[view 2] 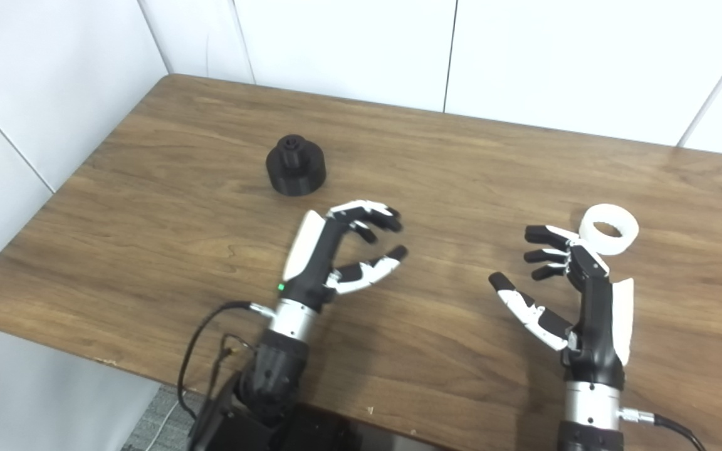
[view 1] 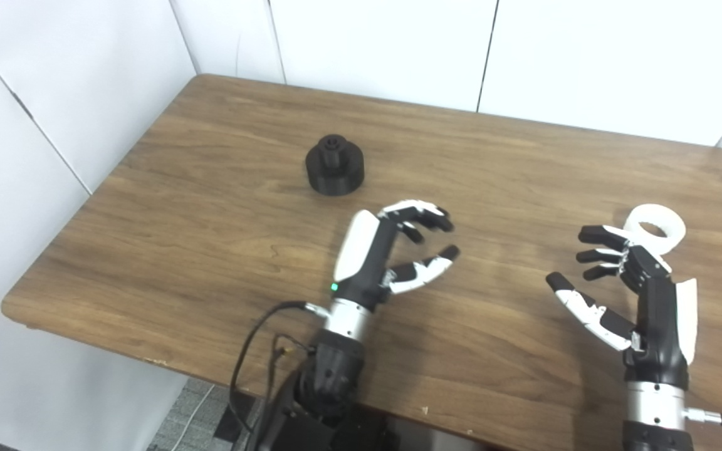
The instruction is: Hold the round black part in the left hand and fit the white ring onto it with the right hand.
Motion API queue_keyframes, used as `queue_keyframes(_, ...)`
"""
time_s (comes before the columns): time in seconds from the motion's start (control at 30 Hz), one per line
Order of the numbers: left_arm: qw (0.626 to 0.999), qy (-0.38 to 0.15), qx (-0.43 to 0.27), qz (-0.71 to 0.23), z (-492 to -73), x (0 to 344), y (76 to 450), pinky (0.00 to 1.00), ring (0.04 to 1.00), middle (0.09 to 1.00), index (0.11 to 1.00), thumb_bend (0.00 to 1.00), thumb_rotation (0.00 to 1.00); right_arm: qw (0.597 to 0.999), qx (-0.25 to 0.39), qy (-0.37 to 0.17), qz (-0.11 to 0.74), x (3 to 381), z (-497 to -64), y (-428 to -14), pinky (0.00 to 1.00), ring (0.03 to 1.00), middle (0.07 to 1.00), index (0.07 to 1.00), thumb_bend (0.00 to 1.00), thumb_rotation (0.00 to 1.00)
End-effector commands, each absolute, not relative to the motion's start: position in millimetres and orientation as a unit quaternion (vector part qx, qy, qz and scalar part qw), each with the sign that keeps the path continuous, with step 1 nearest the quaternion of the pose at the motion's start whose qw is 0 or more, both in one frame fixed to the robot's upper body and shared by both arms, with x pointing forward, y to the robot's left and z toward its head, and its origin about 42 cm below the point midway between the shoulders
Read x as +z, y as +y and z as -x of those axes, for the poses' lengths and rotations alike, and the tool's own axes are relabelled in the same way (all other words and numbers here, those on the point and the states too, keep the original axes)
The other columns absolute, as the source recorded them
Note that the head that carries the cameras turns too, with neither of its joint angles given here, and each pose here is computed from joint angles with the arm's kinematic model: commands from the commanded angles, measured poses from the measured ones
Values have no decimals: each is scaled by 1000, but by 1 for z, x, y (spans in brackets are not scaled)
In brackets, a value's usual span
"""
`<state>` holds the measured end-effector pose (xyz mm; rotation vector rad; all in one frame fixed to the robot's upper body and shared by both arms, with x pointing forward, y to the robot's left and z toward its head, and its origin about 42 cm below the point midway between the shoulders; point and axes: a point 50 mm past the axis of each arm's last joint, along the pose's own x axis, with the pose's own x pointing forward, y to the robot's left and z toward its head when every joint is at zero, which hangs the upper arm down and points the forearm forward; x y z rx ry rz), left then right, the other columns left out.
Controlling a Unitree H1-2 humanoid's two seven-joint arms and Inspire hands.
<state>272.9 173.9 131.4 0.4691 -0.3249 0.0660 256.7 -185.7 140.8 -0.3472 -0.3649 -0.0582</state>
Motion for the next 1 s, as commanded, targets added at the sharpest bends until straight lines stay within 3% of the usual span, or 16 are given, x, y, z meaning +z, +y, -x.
queue_keyframes(0.0, 950, -202, 52, -233, -282, 157, 176, 580, 714, 716, 499, 497, 76, 973, -40, -161, 161, 129, -249, -182, 445, 580, 669, 660, 666, 211)
queue_keyframes(0.17, 941, -204, 86, -256, -289, 167, 191, 565, 697, 723, 499, 497, 78, 973, -40, -162, 160, 128, -250, -182, 449, 580, 665, 657, 669, 206)
queue_keyframes(0.2, 940, -205, 90, -258, -290, 169, 194, 576, 711, 740, 635, 523, 202, 973, -41, -163, 161, 128, -250, -183, 449, 581, 665, 656, 670, 202)
queue_keyframes(0.27, 937, -212, 99, -258, -293, 174, 201, 585, 729, 751, 693, 533, 238, 972, -42, -163, 162, 128, -250, -183, 449, 579, 665, 656, 672, 212)
queue_keyframes(0.57, 917, -232, 133, -296, -304, 192, 229, 618, 733, 767, 711, 553, 281, 974, -41, -160, 157, 126, -251, -185, 445, 579, 667, 659, 673, 213)
queue_keyframes(0.67, 913, -233, 143, -301, -306, 197, 237, 682, 775, 781, 723, 544, 314, 973, -41, -161, 157, 127, -251, -185, 439, 575, 666, 659, 676, 214)
queue_keyframes(0.97, 903, -238, 172, -313, -317, 202, 262, 727, 815, 813, 744, 535, 301, 974, -41, -160, 158, 126, -251, -187, 434, 567, 658, 655, 675, 194)
